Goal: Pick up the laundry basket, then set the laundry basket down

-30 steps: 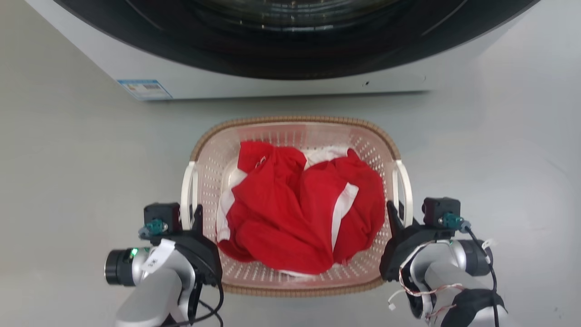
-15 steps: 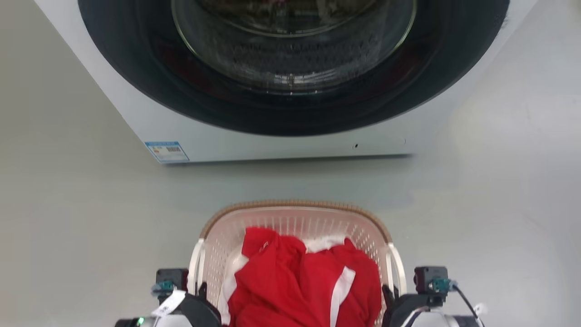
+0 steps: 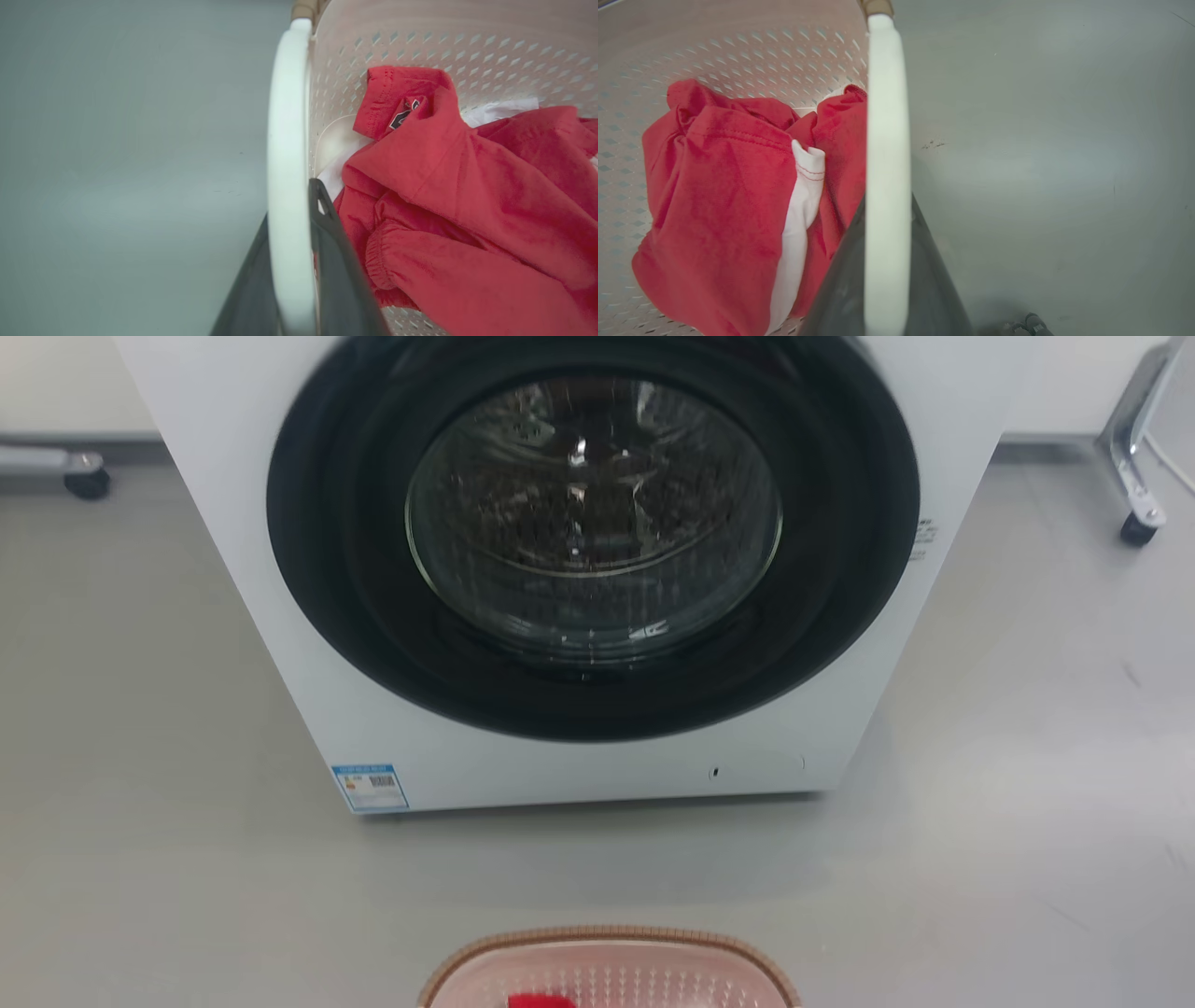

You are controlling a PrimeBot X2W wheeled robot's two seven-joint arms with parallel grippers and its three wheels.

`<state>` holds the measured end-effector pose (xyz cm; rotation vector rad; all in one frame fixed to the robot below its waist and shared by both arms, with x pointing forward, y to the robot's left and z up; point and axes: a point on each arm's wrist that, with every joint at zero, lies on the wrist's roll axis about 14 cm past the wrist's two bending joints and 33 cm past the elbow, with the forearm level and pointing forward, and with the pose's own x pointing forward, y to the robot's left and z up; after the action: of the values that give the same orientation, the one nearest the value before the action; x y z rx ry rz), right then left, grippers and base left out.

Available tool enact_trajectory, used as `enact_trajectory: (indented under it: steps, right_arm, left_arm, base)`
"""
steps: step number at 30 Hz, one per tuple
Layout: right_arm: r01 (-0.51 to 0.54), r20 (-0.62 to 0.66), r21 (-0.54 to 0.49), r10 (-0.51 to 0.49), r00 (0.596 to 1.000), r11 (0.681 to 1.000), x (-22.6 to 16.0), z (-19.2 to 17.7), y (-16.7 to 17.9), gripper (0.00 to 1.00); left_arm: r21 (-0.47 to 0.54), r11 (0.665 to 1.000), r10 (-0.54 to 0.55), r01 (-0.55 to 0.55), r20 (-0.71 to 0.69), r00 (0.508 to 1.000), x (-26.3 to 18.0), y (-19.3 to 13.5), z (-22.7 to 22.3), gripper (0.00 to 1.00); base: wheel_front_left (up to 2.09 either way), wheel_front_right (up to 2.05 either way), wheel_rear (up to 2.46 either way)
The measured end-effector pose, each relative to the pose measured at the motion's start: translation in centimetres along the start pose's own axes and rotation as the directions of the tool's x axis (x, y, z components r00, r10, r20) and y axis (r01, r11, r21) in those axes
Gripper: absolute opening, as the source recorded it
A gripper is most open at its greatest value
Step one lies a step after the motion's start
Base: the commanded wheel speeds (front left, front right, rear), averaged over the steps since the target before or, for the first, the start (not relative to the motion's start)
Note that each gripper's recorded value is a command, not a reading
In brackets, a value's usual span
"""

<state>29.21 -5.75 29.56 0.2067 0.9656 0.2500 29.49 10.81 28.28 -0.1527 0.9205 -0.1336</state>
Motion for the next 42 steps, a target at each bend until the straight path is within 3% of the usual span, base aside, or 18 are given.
enact_trajectory:
  steps: [13,42]
  right_arm:
    - [0.001,0.022,0.005,-0.001,1.000,1.000,-2.2,-0.9,0.4,0.00]
    - [0.033,-0.010,0.019,-0.033,0.999,0.999,-2.0,-1.2,-0.5,0.00]
  left_arm:
    - [0.009,1.000,-0.003,0.003,0.029,1.000,-2.0,-0.6,-0.3,0.00]
    - [0.020,1.000,-0.005,0.005,0.004,1.000,-1.9,-1.2,-0.7,0.00]
  base:
    - [0.00,0.00,0.00]
    - [0.00,0.00,0.00]
